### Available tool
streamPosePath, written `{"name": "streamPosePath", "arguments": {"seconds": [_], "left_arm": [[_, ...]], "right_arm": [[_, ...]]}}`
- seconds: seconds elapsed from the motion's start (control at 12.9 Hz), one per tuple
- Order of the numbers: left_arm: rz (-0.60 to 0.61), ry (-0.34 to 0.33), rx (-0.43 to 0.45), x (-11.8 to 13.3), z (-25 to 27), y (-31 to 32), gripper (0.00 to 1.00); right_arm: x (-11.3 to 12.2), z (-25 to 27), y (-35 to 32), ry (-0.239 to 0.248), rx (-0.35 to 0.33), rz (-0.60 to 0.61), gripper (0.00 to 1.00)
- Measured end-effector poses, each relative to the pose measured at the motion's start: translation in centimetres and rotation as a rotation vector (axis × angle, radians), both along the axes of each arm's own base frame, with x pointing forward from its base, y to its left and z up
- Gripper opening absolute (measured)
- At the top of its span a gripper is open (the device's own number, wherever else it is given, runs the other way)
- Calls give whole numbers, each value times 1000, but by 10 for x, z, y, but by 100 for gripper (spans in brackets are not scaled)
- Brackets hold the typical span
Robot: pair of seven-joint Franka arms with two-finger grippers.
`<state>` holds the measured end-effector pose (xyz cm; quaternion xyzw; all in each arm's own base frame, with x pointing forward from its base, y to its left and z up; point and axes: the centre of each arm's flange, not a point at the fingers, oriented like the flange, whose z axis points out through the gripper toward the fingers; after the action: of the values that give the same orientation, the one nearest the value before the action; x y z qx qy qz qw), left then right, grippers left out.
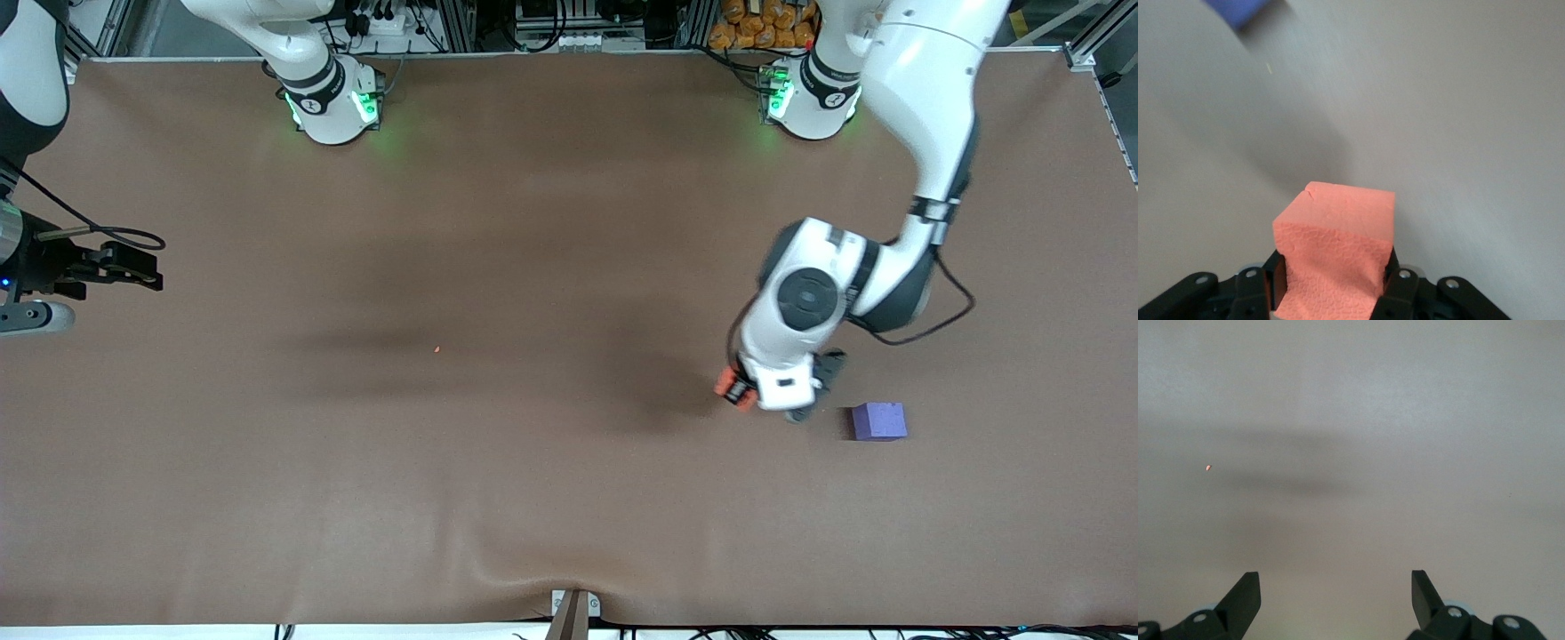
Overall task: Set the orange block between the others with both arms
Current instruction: 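Carry the orange cube with the left gripper toward the purple cube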
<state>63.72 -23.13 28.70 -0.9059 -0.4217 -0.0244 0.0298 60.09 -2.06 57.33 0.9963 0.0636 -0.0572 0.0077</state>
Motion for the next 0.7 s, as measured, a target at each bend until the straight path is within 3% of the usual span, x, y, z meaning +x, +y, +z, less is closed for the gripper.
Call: {"name": "streamPosePath", "arguments": {"seconds": [0.7], "left_arm": [[-129, 37, 46, 31, -2, 133, 55]], "right_arm": [[-1, 1, 0, 1, 0, 0, 100]]}}
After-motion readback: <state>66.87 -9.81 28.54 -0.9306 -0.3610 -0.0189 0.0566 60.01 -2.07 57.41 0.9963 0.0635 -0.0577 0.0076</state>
